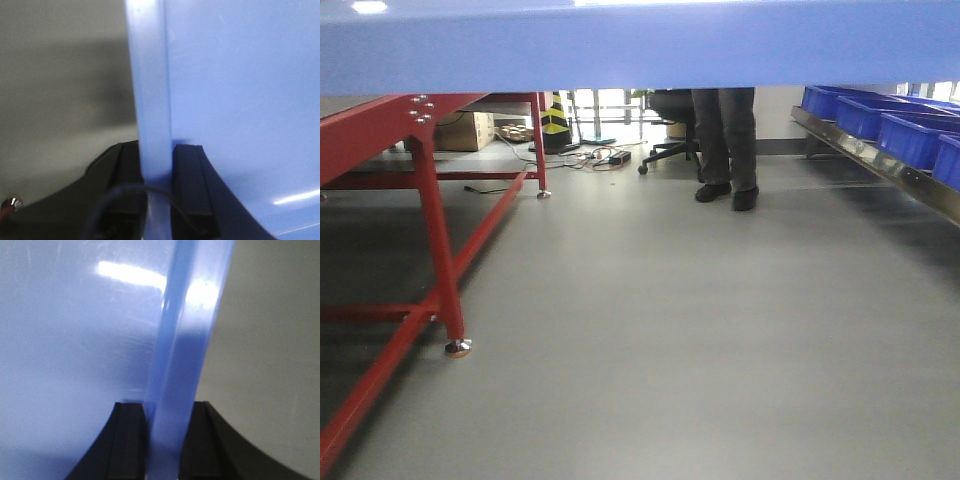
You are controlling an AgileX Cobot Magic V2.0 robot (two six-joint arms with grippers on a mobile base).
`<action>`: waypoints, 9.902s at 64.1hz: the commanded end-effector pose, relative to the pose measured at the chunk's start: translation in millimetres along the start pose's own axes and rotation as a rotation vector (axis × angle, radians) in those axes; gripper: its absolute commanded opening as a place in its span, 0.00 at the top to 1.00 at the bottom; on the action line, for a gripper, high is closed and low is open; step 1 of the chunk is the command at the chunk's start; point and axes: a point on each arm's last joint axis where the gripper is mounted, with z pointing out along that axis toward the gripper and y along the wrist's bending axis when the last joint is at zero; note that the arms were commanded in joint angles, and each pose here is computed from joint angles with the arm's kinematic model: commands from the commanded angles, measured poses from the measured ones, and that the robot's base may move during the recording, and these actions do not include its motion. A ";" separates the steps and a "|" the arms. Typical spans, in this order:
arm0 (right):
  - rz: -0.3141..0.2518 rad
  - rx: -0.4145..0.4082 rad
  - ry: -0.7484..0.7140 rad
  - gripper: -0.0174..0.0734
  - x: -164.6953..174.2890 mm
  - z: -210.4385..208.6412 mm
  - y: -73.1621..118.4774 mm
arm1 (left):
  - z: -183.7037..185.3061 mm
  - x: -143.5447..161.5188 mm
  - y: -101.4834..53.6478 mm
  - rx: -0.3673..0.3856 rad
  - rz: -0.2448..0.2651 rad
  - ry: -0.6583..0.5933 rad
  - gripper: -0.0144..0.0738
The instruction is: Grab blue tray and place on right shelf
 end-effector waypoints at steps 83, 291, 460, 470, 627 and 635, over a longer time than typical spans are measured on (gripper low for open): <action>-0.026 -0.057 -0.122 0.75 -9.2 -13.8 2.7 | -15.5 9.7 -9.9 0.093 0.012 0.058 0.89; -0.026 -0.058 -0.125 0.75 -9.5 -13.9 2.8 | -15.7 10.4 -11.1 0.106 0.008 0.066 0.89; -0.005 -0.063 -0.264 0.75 -138.6 50.1 44.1 | 13.6 -135.5 45.7 0.007 -0.027 -0.247 0.89; 0.007 -0.006 -0.168 0.75 -142.6 91.7 38.7 | 45.2 -143.6 52.5 -0.007 -0.023 -0.174 0.89; -0.349 -0.291 -0.997 0.75 123.3 -34.2 -57.1 | -65.2 168.2 71.9 0.057 0.124 -1.042 0.89; -0.349 -0.291 -0.997 0.75 123.3 -34.2 -57.1 | -65.2 168.2 71.9 0.057 0.124 -1.042 0.89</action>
